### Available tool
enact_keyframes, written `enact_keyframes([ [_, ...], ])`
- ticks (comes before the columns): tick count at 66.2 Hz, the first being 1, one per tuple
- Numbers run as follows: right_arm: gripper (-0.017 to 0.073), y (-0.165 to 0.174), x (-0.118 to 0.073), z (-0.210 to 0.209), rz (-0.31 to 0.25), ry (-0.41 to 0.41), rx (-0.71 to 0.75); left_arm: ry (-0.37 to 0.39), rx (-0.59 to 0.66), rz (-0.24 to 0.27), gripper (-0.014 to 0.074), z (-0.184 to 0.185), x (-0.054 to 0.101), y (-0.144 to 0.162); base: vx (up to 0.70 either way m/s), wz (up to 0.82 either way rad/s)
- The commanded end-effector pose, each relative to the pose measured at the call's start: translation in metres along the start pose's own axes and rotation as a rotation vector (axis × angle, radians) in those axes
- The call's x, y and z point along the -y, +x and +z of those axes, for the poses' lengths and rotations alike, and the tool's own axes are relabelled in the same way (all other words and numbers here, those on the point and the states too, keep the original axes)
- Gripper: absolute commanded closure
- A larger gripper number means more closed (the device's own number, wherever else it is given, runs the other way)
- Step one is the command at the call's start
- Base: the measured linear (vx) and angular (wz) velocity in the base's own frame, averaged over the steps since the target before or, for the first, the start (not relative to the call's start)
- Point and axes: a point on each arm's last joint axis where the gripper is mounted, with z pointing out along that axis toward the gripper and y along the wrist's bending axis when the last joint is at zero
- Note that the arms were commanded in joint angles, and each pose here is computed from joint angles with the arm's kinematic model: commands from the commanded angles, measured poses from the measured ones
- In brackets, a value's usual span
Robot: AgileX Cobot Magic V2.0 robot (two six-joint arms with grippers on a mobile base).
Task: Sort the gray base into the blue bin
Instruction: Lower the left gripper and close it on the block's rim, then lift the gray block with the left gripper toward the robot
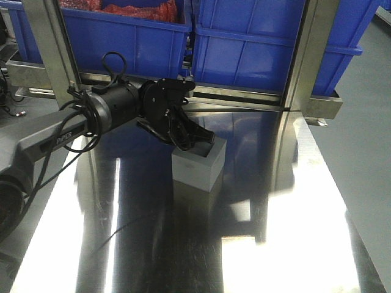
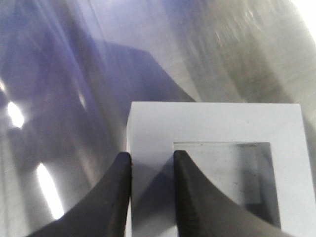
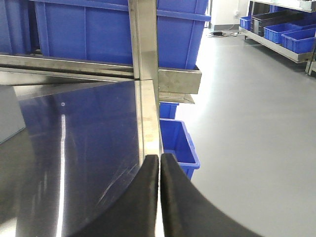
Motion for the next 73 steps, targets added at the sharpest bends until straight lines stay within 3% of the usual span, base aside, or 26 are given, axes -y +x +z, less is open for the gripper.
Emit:
enact_keyframes([
  [1, 0.0564, -0.005, 0.000, 0.001, -0.015, 0.003, 0.053, 0.013, 0.156, 0.037, 0.0601, -0.059, 0.011, -0.024, 0.00, 0.00],
  [19, 0.0564, -0.005, 0.000, 0.001, -0.015, 0.003, 0.053, 0.054, 0.421, 0.046, 0.0601, -0.133, 0.021, -0.044, 0.00, 0.00],
  [39, 0.0564, -0.005, 0.000, 0.001, -0.015, 0.003, 0.053, 0.071, 0.548, 0.049, 0.0601, -0.189, 0.022, -0.030, 0.00, 0.00],
  [57, 0.0564, -0.005, 0.000, 0.001, -0.015, 0.003, 0.053, 0.084, 0.679, 0.044, 0.0601, -0.234, 0.016, 0.012, 0.00, 0.00],
  [73, 0.0564, -0.005, 0.000, 0.001, -0.015, 0.003, 0.053, 0.093, 0.801, 0.039, 0.0601, -0.267, 0.005, 0.076, 0.00, 0.00],
])
